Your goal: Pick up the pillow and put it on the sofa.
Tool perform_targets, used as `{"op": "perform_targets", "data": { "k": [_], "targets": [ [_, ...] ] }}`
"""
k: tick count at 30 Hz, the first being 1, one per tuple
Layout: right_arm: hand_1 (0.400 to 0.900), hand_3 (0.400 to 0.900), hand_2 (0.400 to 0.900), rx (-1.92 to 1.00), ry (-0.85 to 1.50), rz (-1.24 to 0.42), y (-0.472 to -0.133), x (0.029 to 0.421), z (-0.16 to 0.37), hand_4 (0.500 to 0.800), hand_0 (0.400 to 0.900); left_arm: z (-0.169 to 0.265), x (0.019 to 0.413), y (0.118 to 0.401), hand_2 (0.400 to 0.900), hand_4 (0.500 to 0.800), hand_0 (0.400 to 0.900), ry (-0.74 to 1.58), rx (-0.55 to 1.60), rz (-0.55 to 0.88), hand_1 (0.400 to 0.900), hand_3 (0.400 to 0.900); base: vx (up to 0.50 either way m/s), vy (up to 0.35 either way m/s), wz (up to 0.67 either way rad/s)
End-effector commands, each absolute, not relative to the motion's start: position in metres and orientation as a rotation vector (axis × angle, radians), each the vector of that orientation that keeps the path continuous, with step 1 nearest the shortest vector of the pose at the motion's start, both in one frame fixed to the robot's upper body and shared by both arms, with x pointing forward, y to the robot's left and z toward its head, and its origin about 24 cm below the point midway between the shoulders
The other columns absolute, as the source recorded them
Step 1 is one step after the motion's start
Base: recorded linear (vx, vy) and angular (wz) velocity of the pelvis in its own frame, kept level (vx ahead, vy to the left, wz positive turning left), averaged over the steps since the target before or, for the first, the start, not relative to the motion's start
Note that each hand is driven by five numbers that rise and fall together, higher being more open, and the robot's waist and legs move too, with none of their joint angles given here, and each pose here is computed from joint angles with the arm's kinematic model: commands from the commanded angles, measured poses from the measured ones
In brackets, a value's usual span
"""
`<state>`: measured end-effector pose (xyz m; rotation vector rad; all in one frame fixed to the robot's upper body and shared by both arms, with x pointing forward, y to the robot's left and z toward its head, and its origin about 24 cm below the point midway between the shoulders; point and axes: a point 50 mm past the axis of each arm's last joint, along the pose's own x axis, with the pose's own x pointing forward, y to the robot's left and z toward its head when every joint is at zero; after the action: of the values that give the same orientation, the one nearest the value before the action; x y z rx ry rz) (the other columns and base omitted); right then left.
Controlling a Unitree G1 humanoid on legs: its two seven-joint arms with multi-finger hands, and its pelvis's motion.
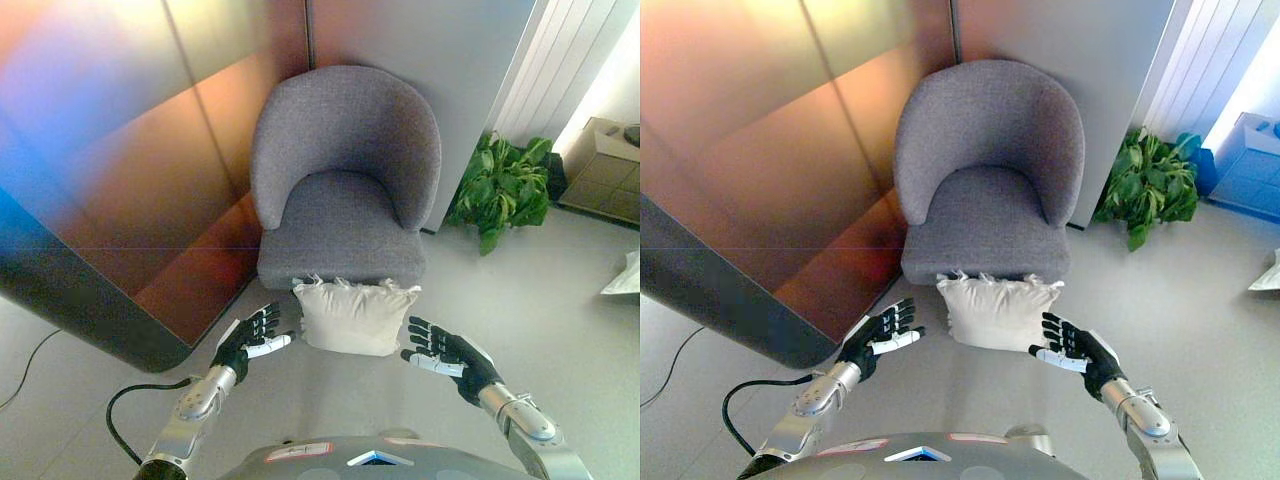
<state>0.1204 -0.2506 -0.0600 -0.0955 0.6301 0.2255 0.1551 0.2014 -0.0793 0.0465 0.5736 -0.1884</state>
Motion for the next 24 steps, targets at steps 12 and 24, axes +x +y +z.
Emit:
{"op": "perform_targets", "data": {
  "k": [12, 24],
  "targets": [
    [0.9, 0.9, 0.9, -0.101, 0.431, 0.254, -0.244, 0.152, -0.035, 0.8, 0.9, -0.047, 0.186, 0.212, 0.9, 0.8, 0.9, 0.372, 0.089, -0.187, 0.9, 0.9, 0.016, -0.046, 0.02],
    [0.9, 0.9, 0.9, -0.133, 0.359, 0.213, -0.256, 0.163, -0.019, 0.8, 0.9, -0.037, 0.193, 0.208, 0.9, 0.8, 0.9, 0.332, 0.039, -0.208, 0.9, 0.9, 0.015, -0.133, -0.01]
  ]
}}
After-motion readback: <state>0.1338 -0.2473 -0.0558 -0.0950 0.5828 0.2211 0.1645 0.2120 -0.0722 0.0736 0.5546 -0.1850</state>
